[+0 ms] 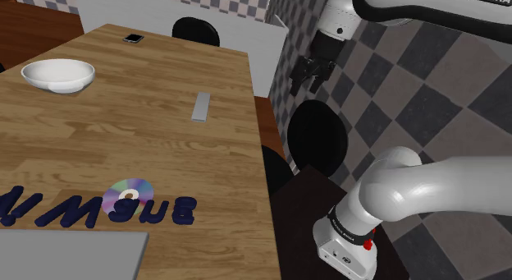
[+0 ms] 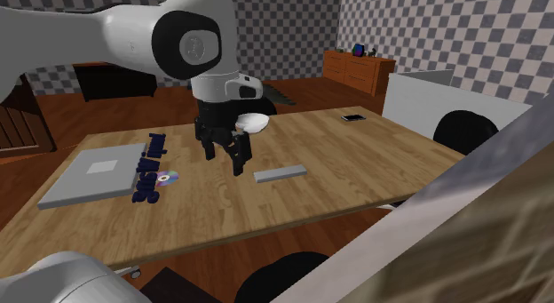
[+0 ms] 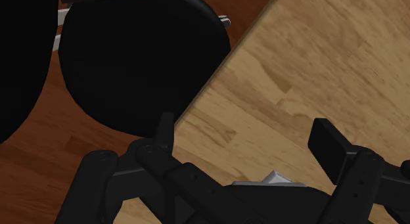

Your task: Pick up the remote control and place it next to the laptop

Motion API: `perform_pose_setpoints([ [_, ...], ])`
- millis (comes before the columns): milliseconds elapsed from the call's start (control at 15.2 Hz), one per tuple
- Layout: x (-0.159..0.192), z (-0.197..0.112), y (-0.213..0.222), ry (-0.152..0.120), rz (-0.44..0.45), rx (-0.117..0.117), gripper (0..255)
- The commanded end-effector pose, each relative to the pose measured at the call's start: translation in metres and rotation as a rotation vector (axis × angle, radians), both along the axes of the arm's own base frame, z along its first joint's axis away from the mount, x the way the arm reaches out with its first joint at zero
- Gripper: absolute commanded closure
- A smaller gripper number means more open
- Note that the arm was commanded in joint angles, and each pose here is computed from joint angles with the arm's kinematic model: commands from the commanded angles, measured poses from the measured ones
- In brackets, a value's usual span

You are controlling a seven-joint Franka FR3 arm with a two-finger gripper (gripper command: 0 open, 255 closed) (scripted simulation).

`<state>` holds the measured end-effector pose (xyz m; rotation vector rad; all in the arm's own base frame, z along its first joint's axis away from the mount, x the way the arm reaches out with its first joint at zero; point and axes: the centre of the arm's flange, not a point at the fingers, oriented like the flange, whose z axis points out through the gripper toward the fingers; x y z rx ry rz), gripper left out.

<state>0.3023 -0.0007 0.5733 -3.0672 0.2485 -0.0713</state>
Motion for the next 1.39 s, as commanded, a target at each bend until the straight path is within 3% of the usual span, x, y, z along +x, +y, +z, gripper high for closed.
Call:
perform_pose_setpoints([
  [0, 0.000, 0.000, 0.000, 0.000, 0.000, 0.000, 0],
  [1320, 0.233, -0.118, 0.063, 0.036, -0.235, -0.042, 0],
])
